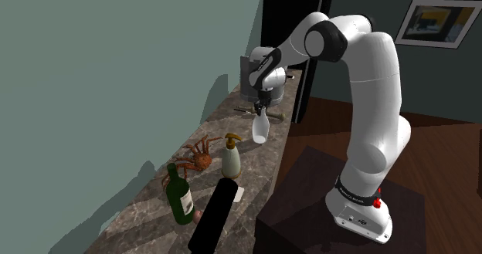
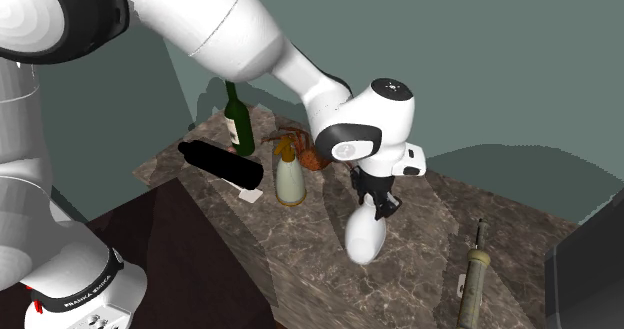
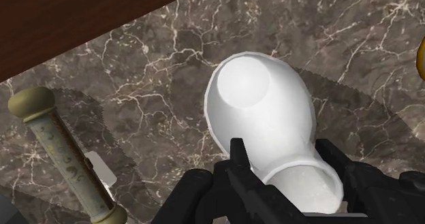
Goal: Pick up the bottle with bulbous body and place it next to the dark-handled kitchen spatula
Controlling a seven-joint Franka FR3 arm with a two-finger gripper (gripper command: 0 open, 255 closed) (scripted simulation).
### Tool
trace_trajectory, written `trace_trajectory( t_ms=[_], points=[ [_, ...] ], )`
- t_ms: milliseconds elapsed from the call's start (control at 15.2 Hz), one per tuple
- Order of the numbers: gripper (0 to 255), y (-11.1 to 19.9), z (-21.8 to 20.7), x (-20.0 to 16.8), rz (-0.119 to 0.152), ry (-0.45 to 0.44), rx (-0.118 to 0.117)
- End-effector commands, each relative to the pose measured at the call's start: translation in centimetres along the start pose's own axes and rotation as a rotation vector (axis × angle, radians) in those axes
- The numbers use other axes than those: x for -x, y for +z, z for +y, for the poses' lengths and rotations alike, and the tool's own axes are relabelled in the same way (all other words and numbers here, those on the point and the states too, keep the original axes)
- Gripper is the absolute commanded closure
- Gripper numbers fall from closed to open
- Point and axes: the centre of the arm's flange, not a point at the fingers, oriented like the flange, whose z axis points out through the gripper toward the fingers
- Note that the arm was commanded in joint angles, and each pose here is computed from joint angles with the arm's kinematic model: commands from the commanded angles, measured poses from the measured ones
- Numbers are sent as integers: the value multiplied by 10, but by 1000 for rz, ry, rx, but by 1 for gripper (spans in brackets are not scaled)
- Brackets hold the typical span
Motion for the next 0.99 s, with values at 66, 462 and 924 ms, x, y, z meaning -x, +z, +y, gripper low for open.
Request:
trace_trajectory(
  t_ms=[66,462,924],
  points=[
    [255,-15,0,-1,0,0,0],
    [255,-47,0,-3,0,0,0],
    [255,-84,1,-5,0,0,0]
  ],
)
